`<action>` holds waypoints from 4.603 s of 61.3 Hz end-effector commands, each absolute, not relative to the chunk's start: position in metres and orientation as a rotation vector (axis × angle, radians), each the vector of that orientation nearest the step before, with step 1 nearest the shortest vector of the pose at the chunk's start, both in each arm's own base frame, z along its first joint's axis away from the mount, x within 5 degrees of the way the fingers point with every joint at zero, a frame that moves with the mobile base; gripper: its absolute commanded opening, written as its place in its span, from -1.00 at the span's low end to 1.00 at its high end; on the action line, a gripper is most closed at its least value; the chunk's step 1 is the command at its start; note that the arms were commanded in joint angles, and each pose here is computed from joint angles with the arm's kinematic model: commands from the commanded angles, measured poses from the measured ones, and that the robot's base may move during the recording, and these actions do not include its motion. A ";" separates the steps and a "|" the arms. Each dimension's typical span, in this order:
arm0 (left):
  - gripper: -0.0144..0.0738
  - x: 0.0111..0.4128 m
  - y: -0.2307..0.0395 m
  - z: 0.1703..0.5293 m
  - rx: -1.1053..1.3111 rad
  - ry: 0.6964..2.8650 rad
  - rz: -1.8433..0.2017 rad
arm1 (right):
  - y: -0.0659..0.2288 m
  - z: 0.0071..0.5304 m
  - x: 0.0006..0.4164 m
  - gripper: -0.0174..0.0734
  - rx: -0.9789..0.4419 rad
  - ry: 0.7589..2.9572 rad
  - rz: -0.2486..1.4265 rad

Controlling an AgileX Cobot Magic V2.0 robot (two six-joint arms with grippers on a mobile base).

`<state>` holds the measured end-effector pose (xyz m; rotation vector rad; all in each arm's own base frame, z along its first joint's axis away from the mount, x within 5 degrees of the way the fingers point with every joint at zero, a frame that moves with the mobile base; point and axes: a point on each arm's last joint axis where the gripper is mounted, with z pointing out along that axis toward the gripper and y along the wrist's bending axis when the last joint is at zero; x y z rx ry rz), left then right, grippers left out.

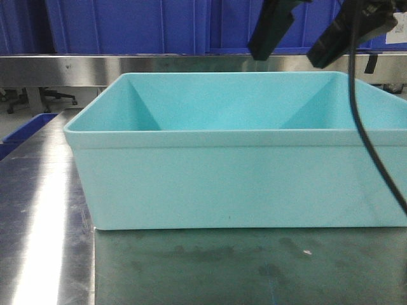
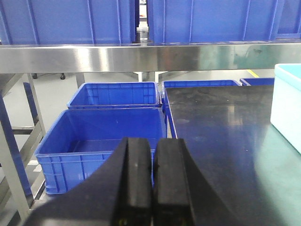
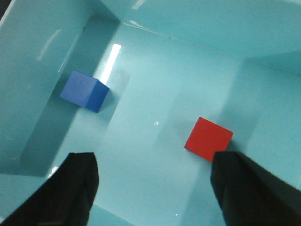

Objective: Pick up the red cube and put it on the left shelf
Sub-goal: 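Lower the open right gripper into the teal bin over the red cube, then close the right gripper on the red cube, then lift the red cube out of the teal bin with the right gripper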

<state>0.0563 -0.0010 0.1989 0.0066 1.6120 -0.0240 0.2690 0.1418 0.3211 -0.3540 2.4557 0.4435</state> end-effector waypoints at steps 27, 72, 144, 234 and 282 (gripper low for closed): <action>-0.44 0.056 -0.001 0.200 0.006 1.534 -0.036 | 0.158 0.329 0.315 0.73 -0.161 2.688 0.355; -0.44 0.056 -0.001 0.200 0.006 1.534 -0.036 | 0.167 0.260 0.353 0.73 -0.054 2.859 0.159; -0.44 0.056 -0.001 0.200 0.006 1.534 -0.036 | 0.145 0.408 0.271 -0.17 -0.273 2.369 0.344; -0.44 0.056 -0.001 0.200 0.006 1.534 -0.036 | 0.046 0.366 0.075 -0.17 -0.357 1.641 0.507; -0.44 0.056 -0.001 0.200 0.006 1.534 -0.036 | 0.046 0.363 0.075 -0.17 -0.362 1.668 0.501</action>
